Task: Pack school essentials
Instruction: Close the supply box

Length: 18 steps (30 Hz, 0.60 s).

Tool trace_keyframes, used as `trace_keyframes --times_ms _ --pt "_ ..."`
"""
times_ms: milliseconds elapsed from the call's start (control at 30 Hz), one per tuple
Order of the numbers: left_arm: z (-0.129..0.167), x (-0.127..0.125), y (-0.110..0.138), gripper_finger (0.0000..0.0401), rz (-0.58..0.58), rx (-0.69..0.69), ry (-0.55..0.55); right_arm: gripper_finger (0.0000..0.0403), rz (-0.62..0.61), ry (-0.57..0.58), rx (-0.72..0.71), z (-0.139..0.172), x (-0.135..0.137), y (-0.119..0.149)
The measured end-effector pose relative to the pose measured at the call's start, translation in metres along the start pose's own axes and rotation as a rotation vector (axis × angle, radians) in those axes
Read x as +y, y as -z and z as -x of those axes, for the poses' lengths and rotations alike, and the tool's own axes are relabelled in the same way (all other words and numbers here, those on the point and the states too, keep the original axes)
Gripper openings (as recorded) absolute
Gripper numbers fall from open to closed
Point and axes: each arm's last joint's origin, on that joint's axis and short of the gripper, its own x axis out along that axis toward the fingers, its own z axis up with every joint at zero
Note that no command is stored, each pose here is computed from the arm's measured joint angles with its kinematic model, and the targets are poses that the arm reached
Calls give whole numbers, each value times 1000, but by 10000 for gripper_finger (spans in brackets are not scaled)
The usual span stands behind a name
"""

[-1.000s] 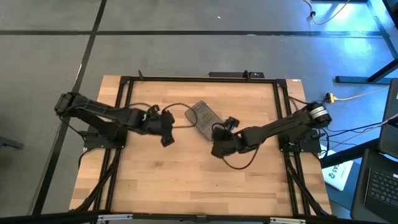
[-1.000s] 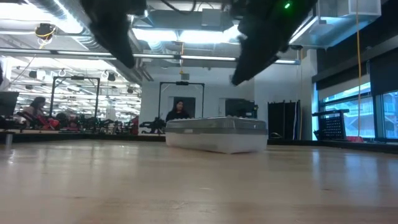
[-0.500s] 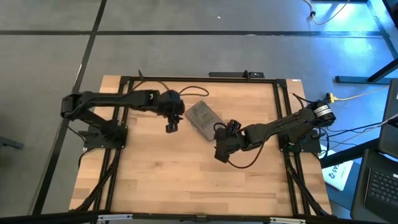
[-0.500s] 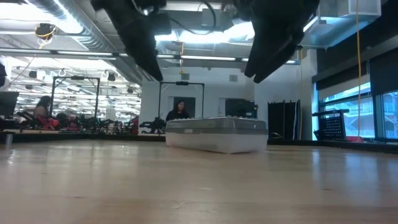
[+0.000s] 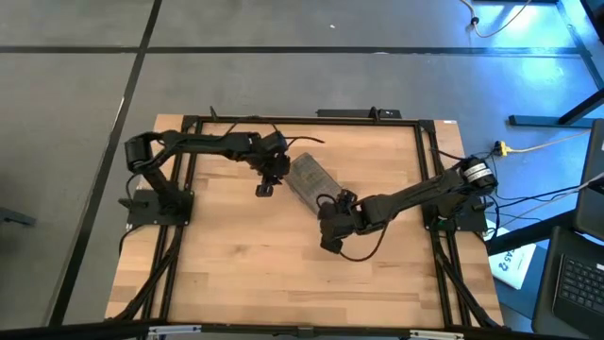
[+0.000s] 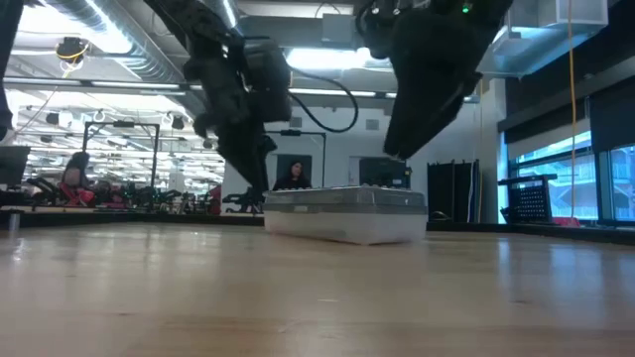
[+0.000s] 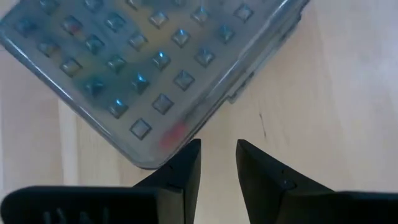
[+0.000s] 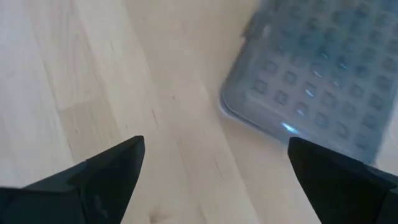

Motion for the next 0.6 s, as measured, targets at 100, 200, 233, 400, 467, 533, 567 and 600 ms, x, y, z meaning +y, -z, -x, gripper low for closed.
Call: trace_keyframes --times_ms 100,200,233,400,467,533,567,600 --pt "-6 1 0 96 -16 4 2 397 43 -15 -28 -9 2 -5" --pt "-6 1 0 96 -17 1 1 397 55 -61 -51 -14 2 -11" --pt "-6 1 0 96 -17 2 1 397 60 -76 -49 -17 2 -12" --pt "-6 1 0 96 -17 2 1 397 29 -76 -60 -22 -8 -20" --pt "-6 1 0 96 -17 2 1 397 1 -69 -54 -23 -11 -21" --pt "-6 1 0 96 -16 2 1 397 -20 -66 -52 -25 -12 -21" --pt "-6 1 0 96 -16 2 1 397 -23 -64 -47 -27 -12 -21" --pt "-6 1 0 96 -17 1 1 397 -19 -59 -34 -28 -12 -19"
